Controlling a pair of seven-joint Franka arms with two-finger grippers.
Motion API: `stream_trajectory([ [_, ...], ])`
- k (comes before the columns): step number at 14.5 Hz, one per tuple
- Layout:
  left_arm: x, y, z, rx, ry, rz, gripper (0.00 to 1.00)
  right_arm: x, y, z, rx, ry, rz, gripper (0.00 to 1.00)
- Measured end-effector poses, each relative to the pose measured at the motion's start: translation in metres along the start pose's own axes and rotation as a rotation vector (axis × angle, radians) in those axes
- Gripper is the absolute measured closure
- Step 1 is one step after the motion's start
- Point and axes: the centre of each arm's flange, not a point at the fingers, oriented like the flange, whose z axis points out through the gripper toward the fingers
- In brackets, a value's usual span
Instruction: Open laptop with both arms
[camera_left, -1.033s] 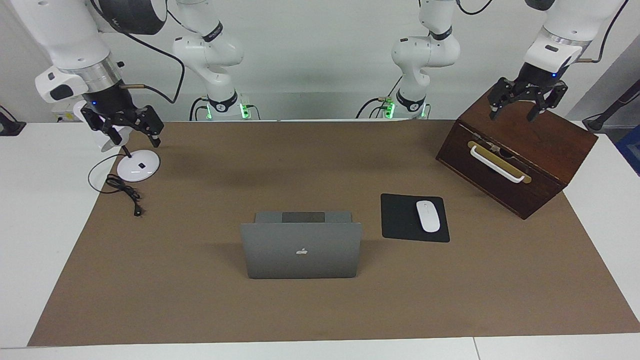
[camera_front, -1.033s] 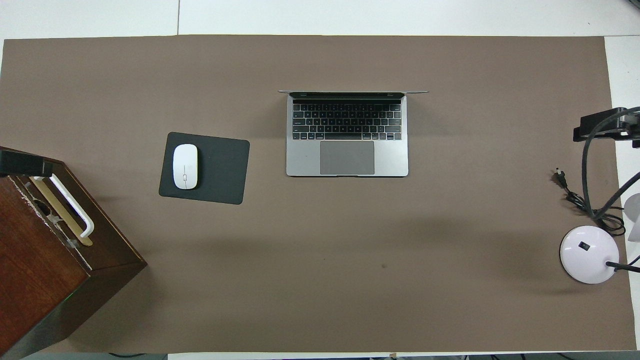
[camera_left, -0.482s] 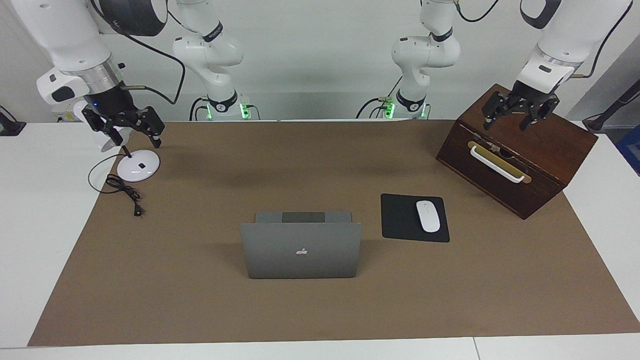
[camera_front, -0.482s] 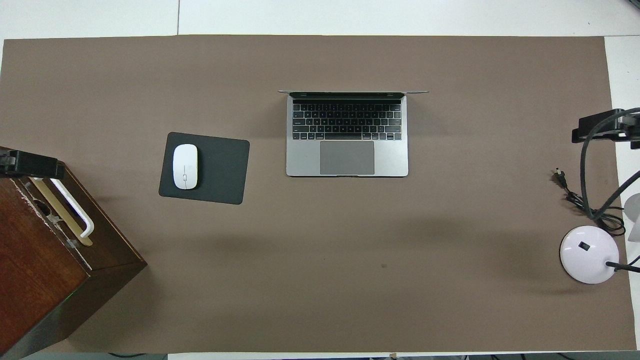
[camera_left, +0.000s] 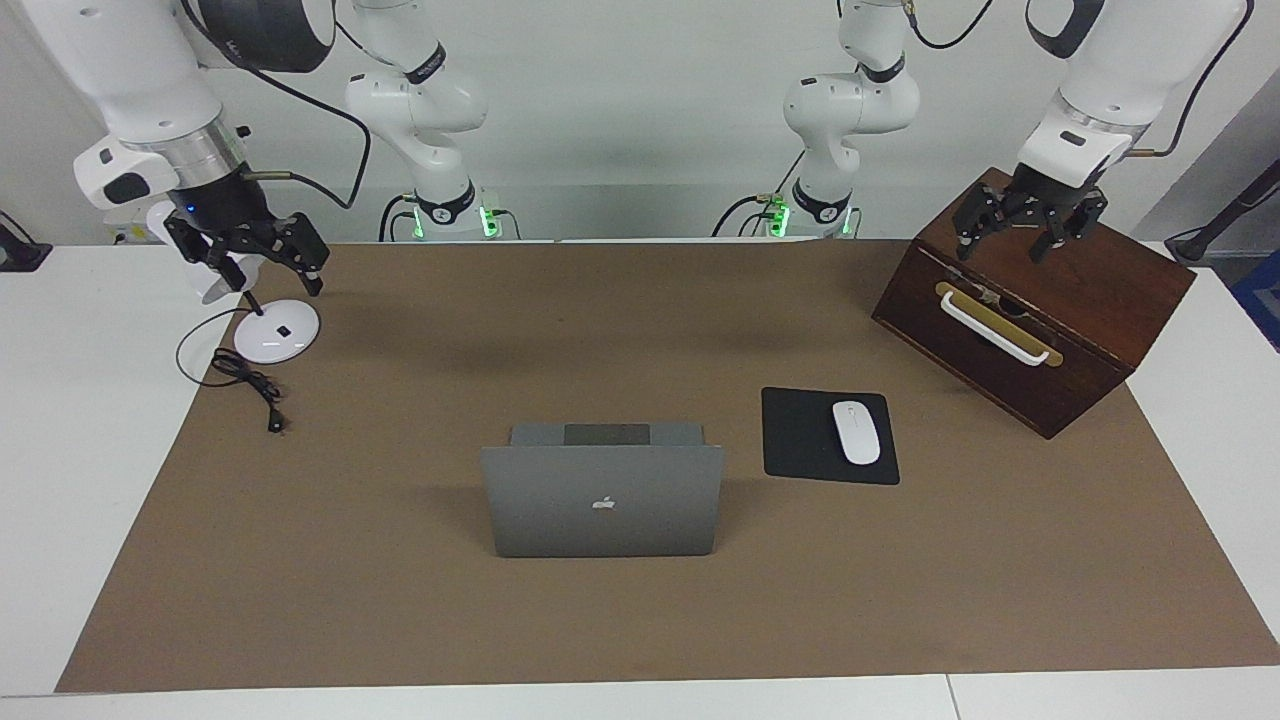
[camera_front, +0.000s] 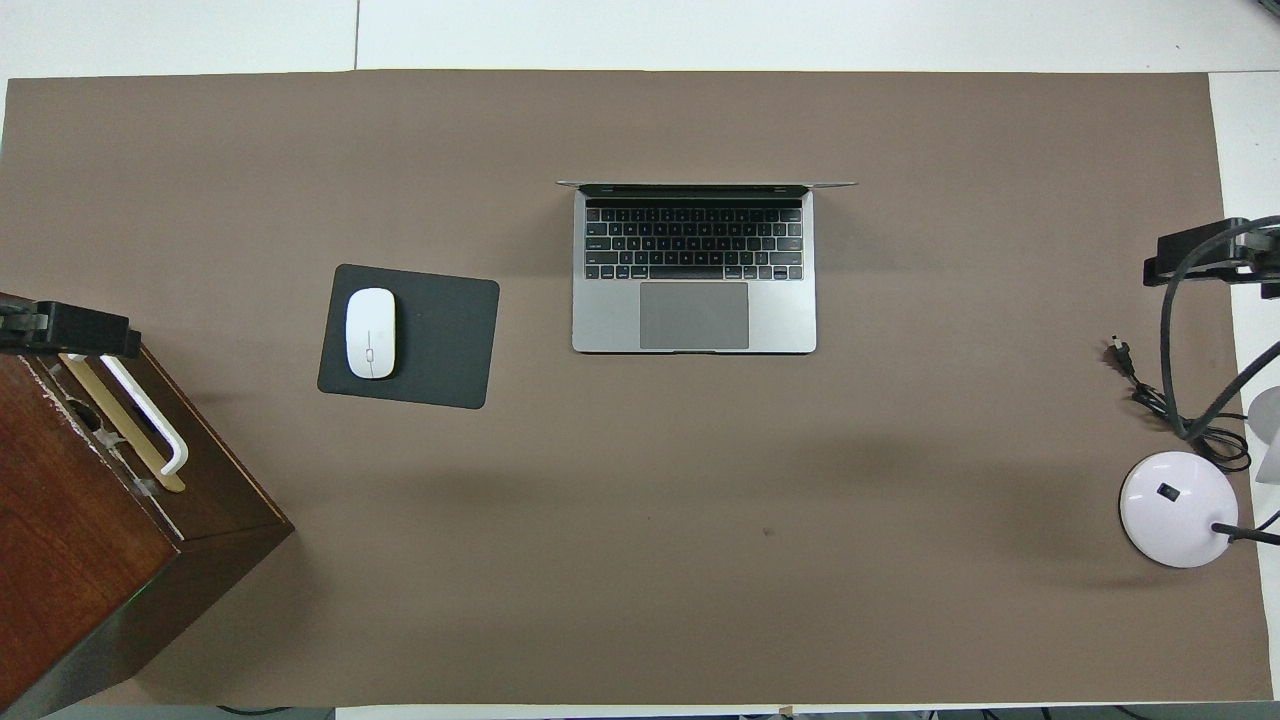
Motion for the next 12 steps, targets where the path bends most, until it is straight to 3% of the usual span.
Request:
stream_trajectory([
  [12,-0.0005,0.0029,0.0067,-0.001,-0.016,-0.037,0.00,-0.0001,-0.0001,0.0001,0.000,0.000,0.000,0.00],
])
